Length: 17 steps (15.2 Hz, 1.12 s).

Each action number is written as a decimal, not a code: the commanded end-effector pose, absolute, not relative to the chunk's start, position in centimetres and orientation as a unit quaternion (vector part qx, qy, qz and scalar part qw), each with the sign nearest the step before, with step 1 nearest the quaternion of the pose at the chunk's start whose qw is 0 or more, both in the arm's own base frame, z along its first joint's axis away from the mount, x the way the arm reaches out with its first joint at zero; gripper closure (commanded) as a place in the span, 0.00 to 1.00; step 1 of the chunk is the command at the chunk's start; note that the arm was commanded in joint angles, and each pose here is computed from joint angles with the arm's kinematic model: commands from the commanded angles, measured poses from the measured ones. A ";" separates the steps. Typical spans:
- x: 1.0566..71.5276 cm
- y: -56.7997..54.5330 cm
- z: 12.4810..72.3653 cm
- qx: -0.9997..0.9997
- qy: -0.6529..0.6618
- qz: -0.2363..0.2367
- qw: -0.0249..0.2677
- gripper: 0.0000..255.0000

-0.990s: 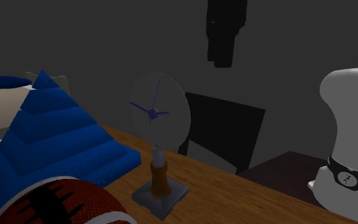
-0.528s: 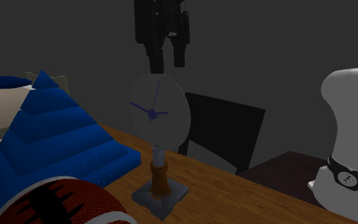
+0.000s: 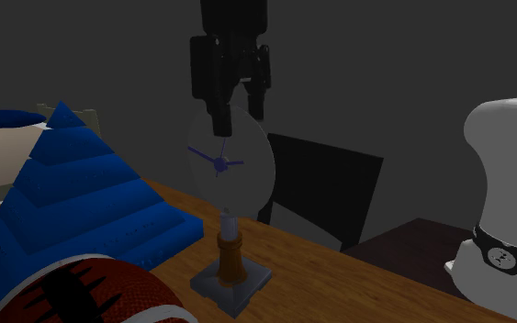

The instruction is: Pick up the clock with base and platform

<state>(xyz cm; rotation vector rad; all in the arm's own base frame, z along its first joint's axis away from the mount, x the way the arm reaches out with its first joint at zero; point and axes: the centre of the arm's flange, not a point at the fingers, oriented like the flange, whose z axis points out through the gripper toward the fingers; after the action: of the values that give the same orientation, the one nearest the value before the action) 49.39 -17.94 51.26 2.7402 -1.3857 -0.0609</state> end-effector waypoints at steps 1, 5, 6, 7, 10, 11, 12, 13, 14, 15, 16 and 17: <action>49.4 -17.9 51.0 0.892 -0.451 -0.020 0.035 0.00; 49.4 -17.9 51.0 0.892 -0.451 -0.020 0.035 1.00; 49.4 -17.9 51.0 0.892 -0.451 -0.020 0.035 1.00; 49.4 -17.9 51.0 0.892 -0.451 -0.020 0.035 1.00; 49.4 -17.9 51.0 0.892 -0.451 -0.020 0.035 1.00; 49.4 -17.9 51.0 0.892 -0.451 -0.020 0.035 1.00; 49.4 -17.9 51.5 0.892 -0.451 -0.020 0.035 1.00; 49.4 -17.9 52.1 0.892 -0.451 -0.020 0.035 1.00; 49.4 -17.9 52.6 0.892 -0.451 -0.020 0.035 1.00; 49.4 -17.9 53.1 0.892 -0.451 -0.020 0.035 1.00; 49.4 -17.9 53.6 0.892 -0.451 -0.020 0.035 1.00; 49.4 -17.9 54.2 0.892 -0.451 -0.020 0.035 1.00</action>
<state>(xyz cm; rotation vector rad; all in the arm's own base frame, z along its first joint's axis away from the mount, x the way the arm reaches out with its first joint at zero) 49.40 -17.80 53.59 2.7402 -1.3858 -0.0605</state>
